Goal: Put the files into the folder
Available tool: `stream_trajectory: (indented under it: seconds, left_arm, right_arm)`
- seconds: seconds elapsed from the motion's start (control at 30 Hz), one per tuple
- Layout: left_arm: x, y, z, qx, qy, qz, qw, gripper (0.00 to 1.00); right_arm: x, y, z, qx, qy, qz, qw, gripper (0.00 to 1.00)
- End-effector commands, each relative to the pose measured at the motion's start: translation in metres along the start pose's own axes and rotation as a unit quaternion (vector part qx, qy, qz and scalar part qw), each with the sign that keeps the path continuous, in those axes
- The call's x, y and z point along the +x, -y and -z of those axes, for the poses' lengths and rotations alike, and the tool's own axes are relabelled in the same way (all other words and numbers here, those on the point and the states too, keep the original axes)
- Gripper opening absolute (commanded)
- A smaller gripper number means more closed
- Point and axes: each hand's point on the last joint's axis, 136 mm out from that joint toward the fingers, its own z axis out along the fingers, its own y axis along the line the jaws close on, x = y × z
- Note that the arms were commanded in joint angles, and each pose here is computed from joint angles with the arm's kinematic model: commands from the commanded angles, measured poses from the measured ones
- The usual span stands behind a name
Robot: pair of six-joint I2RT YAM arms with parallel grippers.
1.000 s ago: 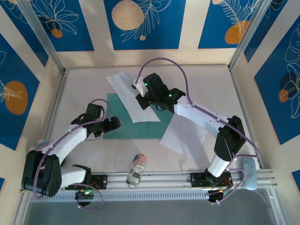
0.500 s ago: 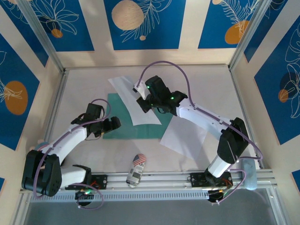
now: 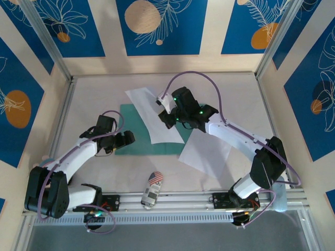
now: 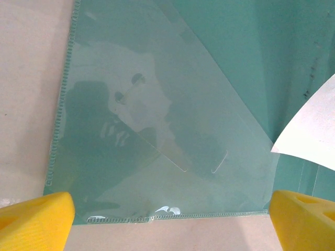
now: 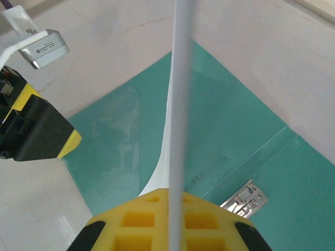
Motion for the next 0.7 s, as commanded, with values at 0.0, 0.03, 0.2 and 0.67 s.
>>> stream_trajectory:
  seconds: [0.0, 0.03, 0.2, 0.67]
  left_arm:
    - [-0.001, 0.002, 0.004, 0.003, -0.002, -0.008, 1.000, 0.96]
    - [0.000, 0.002, 0.003, 0.002, -0.004, -0.008, 1.000, 0.95]
    - [0.001, -0.001, 0.003, -0.002, -0.005, -0.006, 1.000, 0.96]
    - [0.005, -0.004, -0.001, -0.004, -0.008, -0.005, 1.000, 0.96]
  right_arm:
    - [-0.005, -0.003, 0.009, -0.015, 0.020, -0.012, 1.000, 0.00]
    - [-0.004, -0.002, 0.009, -0.016, 0.019, -0.016, 1.000, 0.00]
    - [0.001, -0.001, 0.008, -0.028, 0.022, -0.032, 0.999, 0.00]
    - [0.009, 0.010, -0.006, -0.057, 0.036, -0.076, 0.995, 0.00]
